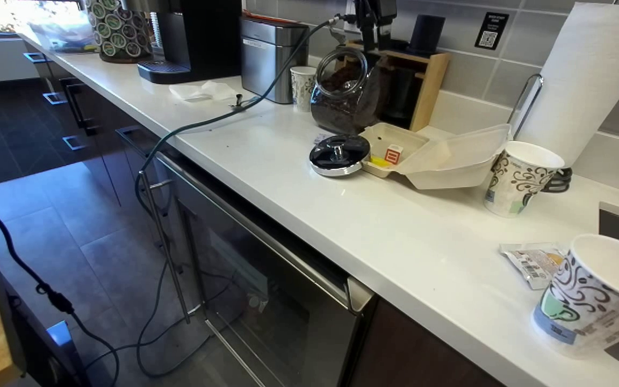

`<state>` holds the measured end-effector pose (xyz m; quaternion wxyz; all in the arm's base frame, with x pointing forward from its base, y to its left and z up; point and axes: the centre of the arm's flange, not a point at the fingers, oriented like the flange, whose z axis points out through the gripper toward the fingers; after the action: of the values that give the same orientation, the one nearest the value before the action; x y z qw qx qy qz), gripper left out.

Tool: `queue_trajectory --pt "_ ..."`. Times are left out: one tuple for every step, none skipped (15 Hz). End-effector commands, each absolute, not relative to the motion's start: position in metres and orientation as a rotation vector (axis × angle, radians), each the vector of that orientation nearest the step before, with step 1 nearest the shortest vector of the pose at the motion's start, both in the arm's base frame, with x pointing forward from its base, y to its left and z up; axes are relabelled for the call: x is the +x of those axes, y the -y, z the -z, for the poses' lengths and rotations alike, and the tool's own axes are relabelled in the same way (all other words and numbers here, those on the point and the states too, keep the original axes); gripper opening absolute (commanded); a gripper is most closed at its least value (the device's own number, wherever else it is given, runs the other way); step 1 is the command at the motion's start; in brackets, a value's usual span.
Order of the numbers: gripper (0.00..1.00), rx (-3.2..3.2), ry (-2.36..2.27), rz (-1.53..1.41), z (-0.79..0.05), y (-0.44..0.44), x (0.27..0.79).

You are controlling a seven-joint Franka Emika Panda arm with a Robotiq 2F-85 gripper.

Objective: Remove the lid from the jug

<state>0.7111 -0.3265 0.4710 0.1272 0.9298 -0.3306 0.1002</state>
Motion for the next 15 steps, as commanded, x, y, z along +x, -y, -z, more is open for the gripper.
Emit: queue_trajectory --pt "1.00 2.904 0.838 -0.244 -0.465 0.319 0.638" --pt "1.00 2.801 0.899 -0.276 -0.482 0.330 0.697" --pt "1.00 2.835 0.875 -0.264 -0.483 0.332 0.691" --pt "1.00 2.853 0.862 -0.255 -0.484 0.333 0.686" --pt "1.00 2.862 0.856 -0.251 -0.483 0.334 0.684" --pt "1.00 2.867 0.850 -0.247 -0.482 0.333 0.683" --pt "1.00 2.871 0.847 -0.246 -0.480 0.331 0.684" --pt "1.00 2.874 0.844 -0.243 -0.479 0.330 0.684" --pt "1.00 2.876 0.831 -0.252 -0.478 0.333 0.676" --pt "1.00 2.851 0.857 -0.248 -0.471 0.345 0.655" --pt "1.00 2.856 0.877 -0.223 -0.462 0.359 0.633" --pt "1.00 2.850 0.919 -0.192 -0.452 0.370 0.610" --pt "1.00 2.839 0.951 -0.172 -0.450 0.378 0.597" --pt "1.00 2.839 0.993 -0.159 -0.446 0.385 0.580" --pt "1.00 2.838 1.032 -0.159 -0.443 0.394 0.563"
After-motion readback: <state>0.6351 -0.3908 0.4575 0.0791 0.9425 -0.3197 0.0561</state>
